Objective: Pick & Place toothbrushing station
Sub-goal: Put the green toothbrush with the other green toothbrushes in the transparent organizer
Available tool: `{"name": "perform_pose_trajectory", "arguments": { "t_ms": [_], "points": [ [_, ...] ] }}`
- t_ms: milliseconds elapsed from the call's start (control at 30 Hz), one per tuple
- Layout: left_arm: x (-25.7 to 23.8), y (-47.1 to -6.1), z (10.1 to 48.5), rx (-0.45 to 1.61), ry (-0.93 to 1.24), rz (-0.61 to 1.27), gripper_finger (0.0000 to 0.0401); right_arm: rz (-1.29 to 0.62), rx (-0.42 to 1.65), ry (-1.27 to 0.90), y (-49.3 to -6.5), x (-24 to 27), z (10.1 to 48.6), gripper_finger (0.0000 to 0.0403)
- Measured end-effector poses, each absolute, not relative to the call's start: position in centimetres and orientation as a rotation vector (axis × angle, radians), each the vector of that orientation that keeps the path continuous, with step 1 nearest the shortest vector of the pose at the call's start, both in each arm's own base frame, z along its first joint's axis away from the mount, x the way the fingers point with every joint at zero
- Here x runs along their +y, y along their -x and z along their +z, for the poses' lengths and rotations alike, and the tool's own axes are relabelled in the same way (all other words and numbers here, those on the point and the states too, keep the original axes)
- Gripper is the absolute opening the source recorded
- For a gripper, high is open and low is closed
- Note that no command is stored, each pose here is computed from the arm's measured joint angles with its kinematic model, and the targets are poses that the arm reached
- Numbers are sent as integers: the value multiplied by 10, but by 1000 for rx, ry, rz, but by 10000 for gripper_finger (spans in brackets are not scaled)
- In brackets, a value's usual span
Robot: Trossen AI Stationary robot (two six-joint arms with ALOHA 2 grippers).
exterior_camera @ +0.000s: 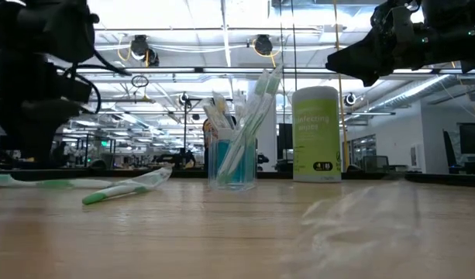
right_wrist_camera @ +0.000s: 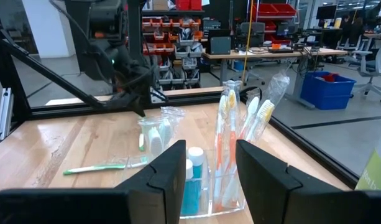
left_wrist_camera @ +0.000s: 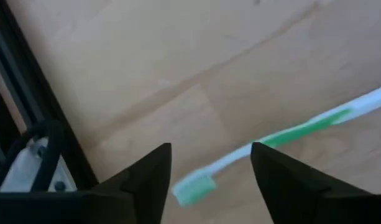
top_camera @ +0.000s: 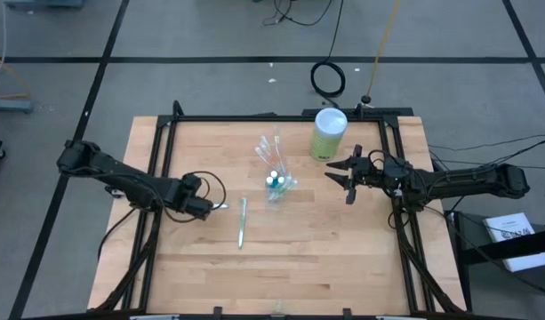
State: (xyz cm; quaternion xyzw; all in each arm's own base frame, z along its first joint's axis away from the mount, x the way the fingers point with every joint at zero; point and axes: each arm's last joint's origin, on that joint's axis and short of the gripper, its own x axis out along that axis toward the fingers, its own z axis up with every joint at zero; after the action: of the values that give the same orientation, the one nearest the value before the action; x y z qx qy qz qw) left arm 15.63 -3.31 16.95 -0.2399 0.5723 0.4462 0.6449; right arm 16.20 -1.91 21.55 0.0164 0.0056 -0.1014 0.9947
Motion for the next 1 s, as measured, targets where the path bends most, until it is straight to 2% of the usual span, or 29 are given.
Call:
{"name": "perform_pose_trajectory", "arguments": {
  "t_ms": [233,433,767,1000],
  "points": [
    [-31,-153,159,1382,487,919,256,-203,12,-33,-162,-19,215,130],
    [-33,-150,154,1485,492,803,257,-203,11,-39,-162,-19,216,130],
    [-31,-143,146,1537,384,737,257,-203,11,-40,-162,-19,215,130],
    [-31,-141,137,1549,400,680,246,-203,11,-40,-162,-19,215,130]
  ]
}}
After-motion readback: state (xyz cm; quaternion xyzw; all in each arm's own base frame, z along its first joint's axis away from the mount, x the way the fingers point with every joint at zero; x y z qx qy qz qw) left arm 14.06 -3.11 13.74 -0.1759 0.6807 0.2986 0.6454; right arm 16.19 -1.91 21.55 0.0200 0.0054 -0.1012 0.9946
